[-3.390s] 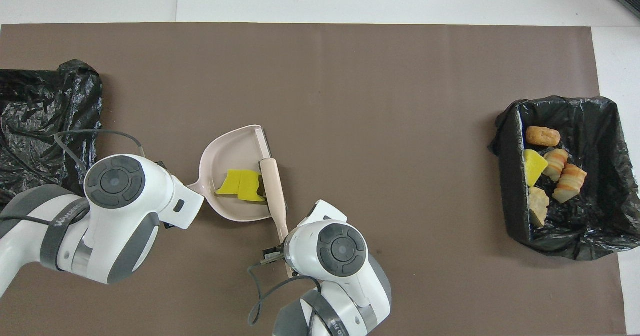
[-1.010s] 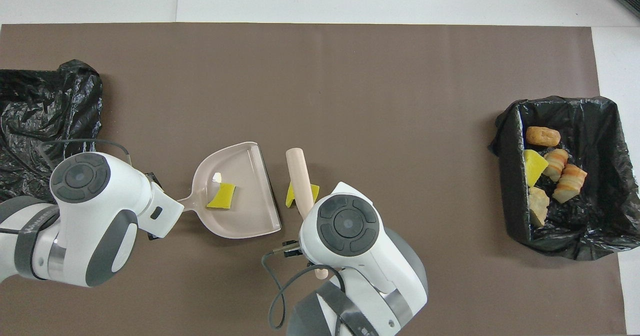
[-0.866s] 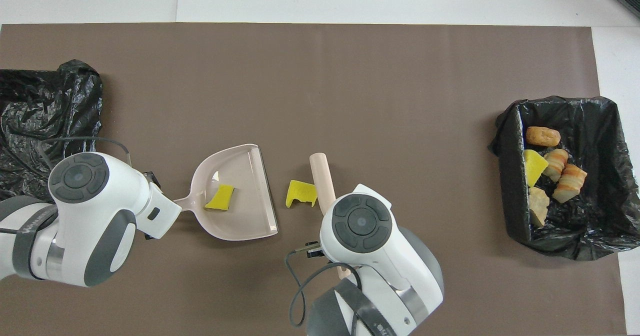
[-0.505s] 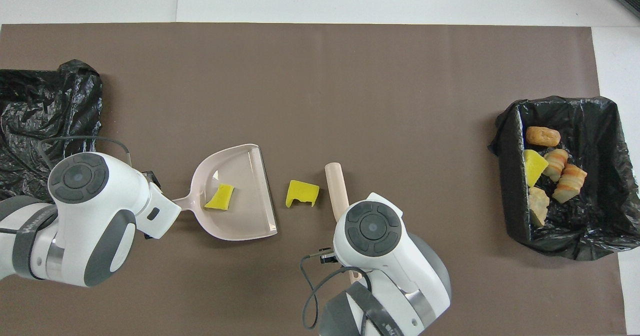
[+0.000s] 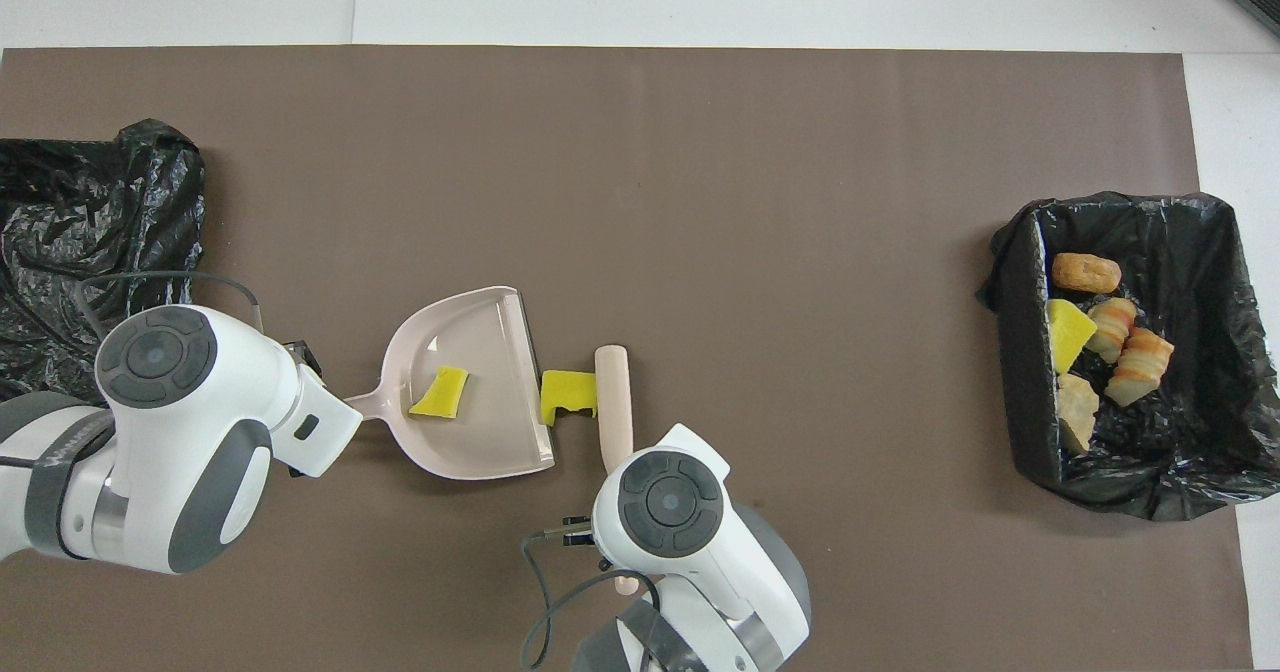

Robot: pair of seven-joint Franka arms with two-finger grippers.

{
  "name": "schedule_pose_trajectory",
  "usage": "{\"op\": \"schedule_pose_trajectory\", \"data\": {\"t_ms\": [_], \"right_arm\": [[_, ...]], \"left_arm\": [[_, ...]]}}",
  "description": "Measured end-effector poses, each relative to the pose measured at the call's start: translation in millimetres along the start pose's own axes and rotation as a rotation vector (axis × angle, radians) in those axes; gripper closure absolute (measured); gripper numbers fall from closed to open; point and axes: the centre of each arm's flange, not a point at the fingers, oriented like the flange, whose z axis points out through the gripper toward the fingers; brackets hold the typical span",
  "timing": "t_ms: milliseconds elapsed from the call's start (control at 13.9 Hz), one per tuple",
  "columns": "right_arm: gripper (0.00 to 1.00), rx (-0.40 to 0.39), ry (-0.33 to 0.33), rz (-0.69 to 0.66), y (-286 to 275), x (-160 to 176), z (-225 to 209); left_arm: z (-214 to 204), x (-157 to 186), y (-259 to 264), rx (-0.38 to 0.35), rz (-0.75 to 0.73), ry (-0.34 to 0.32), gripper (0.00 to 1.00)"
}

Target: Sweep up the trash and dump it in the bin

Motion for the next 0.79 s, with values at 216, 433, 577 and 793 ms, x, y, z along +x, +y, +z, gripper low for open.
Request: {"op": "schedule_pose_trajectory", "data": {"t_ms": [216, 433, 577, 793], "right_arm": [[0.73, 0.036, -0.013, 0.021, -5, -1, -1], [0.73, 0.148, -0.04, 0.101, -15, 7, -19], [0.73, 0.246, -0.072, 0.157, -28, 8, -34], [0.73, 0.35, -0.11, 0.207, -45, 7, -49]], "left_arm": [[0, -3, -1, -0.001, -0.007, 0.001, 0.68], [1, -12, -5, -0.001, -0.029, 0.003, 0.68], [1, -14, -6, -0.002, -0.033, 0.004, 0.68], [1, -13, -6, -0.002, -0.033, 0.004, 0.68]]}}
